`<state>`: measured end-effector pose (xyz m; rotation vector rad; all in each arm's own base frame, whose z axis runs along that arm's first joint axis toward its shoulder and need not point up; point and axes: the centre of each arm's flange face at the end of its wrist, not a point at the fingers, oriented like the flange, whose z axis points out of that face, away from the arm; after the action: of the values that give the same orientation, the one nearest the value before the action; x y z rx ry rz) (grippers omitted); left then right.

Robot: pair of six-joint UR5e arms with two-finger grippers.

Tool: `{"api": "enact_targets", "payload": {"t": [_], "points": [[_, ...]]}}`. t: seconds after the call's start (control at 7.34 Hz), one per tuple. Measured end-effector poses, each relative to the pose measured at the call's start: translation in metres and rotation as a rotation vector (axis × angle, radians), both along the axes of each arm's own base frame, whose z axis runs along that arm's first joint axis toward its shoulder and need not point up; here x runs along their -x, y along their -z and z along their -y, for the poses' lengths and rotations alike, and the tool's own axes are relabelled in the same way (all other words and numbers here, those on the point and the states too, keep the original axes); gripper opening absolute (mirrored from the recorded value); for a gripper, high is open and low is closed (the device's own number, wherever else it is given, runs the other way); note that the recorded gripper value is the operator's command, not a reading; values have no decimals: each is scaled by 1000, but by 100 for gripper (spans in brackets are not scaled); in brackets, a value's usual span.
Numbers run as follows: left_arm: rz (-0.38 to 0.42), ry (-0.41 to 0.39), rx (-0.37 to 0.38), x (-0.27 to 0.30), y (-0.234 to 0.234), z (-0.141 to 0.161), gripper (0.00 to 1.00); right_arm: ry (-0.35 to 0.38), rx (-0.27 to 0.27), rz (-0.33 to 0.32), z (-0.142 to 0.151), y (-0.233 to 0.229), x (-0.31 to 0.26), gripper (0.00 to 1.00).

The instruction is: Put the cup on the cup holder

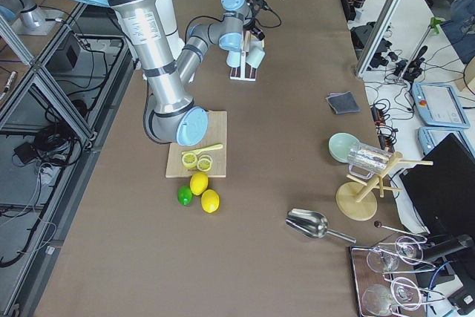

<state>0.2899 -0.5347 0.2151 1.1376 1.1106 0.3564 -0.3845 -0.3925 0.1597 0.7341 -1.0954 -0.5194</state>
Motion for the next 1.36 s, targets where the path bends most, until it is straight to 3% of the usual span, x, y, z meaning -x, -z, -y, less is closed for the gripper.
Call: {"api": "enact_targets", "payload": {"t": [0.27,0.68,1.09,1.36], "points": [[185,-97,170,62,-17,37,99,-13,103,-152,24,-21,-21,100],[360,-145,441,94,-57,40,99,-39,304,-253,66,-86,-83,100],[531,-165,695,151,-189,15,99,-204,546,-337,98,-197,-197,100],[567,-135,901,203,-283,-2,99,-295,772,-367,107,-274,-283,100]]}}
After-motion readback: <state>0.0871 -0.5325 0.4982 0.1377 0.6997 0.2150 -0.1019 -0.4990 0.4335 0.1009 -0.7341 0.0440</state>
